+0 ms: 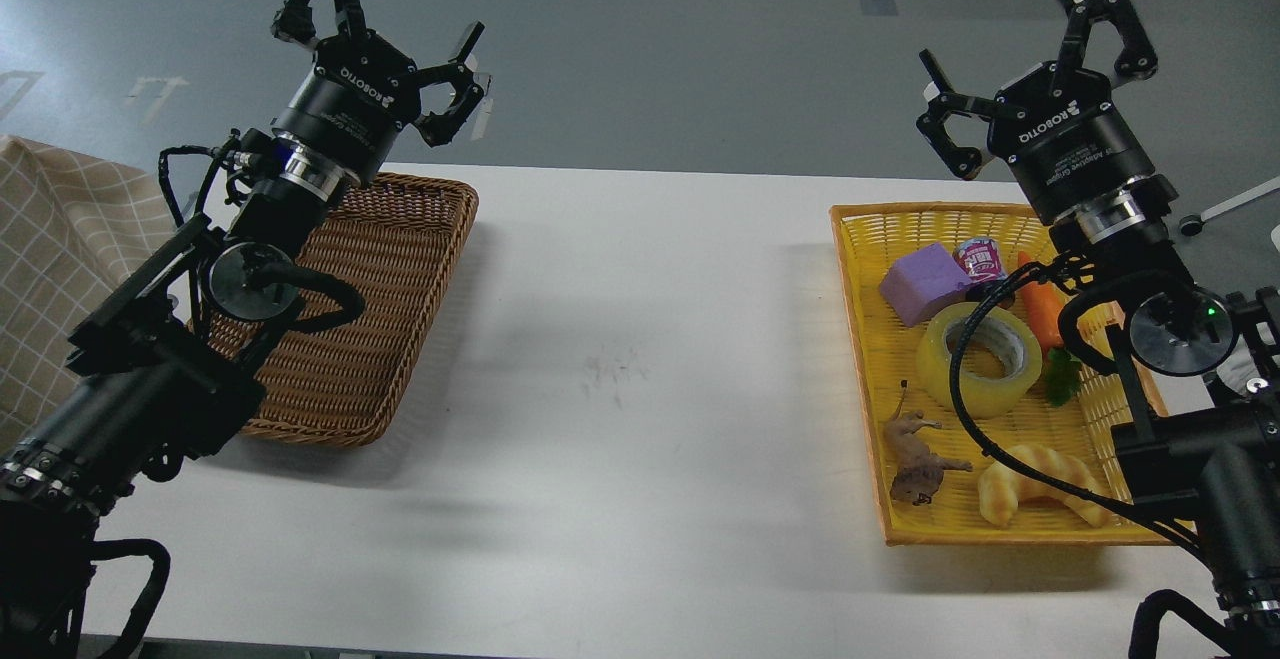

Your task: Place and transfer tape with both arms

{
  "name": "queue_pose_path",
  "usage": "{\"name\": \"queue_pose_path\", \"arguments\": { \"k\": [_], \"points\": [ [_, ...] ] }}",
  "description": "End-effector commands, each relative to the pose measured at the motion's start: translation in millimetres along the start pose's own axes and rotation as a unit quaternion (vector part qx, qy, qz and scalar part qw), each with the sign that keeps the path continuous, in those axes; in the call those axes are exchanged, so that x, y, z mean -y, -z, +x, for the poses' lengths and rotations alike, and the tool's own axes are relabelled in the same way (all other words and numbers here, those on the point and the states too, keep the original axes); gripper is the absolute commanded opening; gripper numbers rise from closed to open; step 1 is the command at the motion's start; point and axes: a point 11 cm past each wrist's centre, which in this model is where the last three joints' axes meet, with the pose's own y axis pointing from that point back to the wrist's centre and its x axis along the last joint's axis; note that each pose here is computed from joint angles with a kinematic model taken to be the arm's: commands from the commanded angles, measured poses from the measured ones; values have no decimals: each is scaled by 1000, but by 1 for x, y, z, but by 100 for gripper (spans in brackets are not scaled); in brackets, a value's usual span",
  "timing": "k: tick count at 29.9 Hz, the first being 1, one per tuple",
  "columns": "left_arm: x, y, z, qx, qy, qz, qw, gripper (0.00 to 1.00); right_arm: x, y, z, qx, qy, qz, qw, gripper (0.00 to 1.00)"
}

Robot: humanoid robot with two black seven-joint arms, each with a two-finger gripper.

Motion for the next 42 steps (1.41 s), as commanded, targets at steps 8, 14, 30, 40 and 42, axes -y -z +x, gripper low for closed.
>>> {"name": "queue_pose_path", "arguments": {
  "k": [8,14,30,40,42],
  "points": [
    [-1,7,11,-6,-20,-1,1000,98,1,1,0,-1,0,2,1000,100],
    [-1,7,10,-6,-19,-4,1000,98,3,6,0,-7,0,3,1000,100],
    [0,5,10,-8,-19,-7,1000,98,-1,2,4,-7,-6,-3,1000,100],
    [0,6,10,-7,-19,-6,1000,98,-4,1,6,-9,-8,-6,1000,100],
    [0,6,10,-6,-19,-5,1000,98,-5,6,8,-18,-11,-7,1000,100]
  ]
}}
